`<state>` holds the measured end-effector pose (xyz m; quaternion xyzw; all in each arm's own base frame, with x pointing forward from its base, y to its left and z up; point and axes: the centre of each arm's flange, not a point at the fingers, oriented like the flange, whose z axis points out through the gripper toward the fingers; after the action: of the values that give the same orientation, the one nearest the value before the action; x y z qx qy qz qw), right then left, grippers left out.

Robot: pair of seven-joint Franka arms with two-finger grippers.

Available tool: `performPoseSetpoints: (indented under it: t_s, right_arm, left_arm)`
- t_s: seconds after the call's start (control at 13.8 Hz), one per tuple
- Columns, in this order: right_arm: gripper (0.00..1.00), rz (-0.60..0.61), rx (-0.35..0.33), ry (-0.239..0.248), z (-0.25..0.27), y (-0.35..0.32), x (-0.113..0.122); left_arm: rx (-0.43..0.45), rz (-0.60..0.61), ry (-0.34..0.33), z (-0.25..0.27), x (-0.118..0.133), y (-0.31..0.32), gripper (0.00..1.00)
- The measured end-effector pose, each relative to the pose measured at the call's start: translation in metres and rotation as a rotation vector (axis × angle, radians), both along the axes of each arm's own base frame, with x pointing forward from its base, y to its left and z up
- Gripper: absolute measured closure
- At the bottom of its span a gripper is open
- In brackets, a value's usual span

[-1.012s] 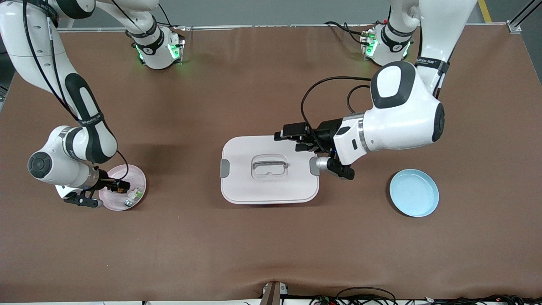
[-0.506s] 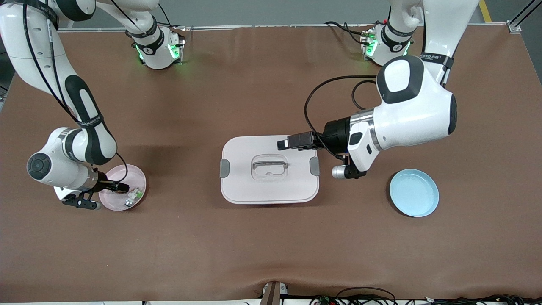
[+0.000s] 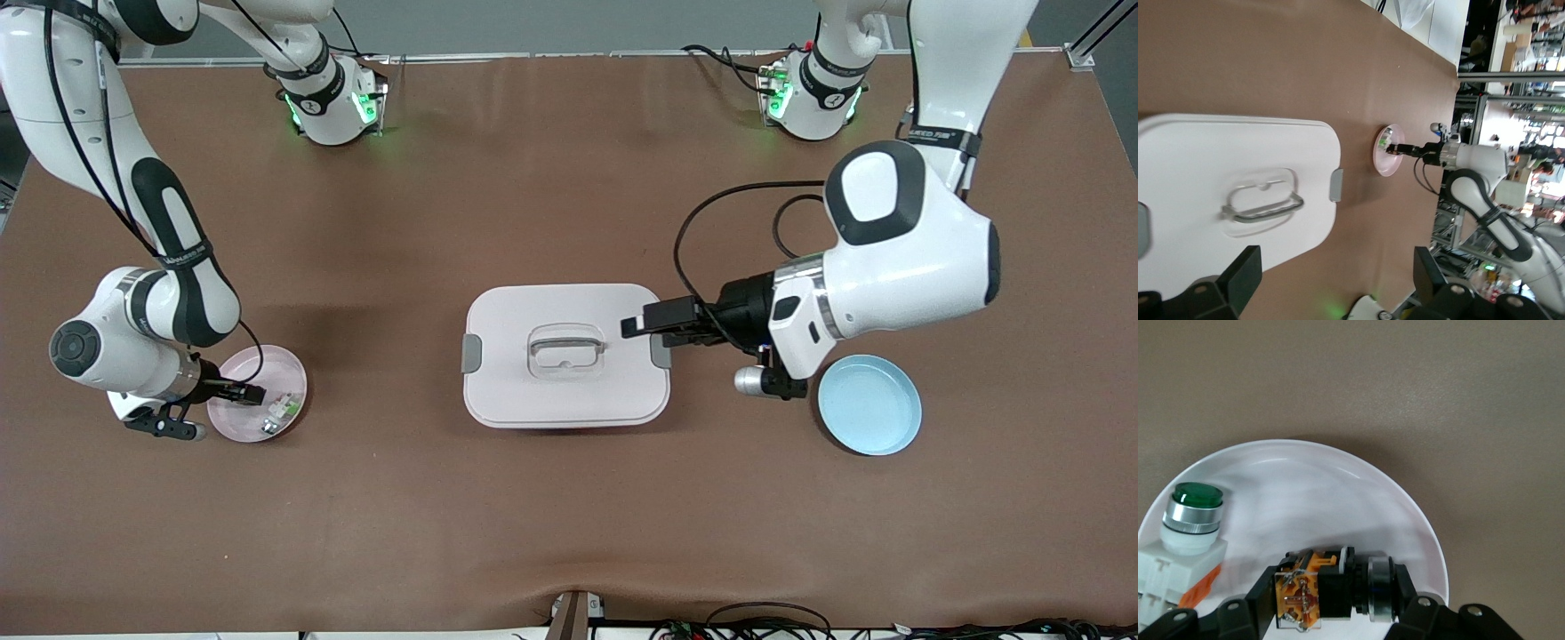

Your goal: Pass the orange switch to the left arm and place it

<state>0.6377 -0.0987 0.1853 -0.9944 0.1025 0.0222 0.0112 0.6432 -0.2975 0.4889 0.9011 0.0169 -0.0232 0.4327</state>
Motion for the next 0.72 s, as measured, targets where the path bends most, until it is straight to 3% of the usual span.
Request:
performPoseSetpoints:
  t_s: [0.14,0.29,0.51,0.72]
  right_arm:
    - [0.28,-0.038,0.019,0.027,0.0,0.0,-0.001]
    - [0.28,-0.098,0.082,0.096,0.012,0.004,0.001]
    - [0.28,-0.215,0.168,0.223,0.061,0.013,0.011]
    - [0.28,-0.415,0.291,0.327,0.103,0.028,0.014]
  left_arm:
    - [0.018,-0.024,-0.025,-0.001,0.0,0.002,0.0]
    - [0.017,-0.022,-0.014,0.001,-0.003,-0.003,0.0]
    - [0.015,0.086,0.105,0.019,-0.012,-0.015,0.0]
    - [0.003,0.187,0.17,0.039,-0.026,-0.042,0.0]
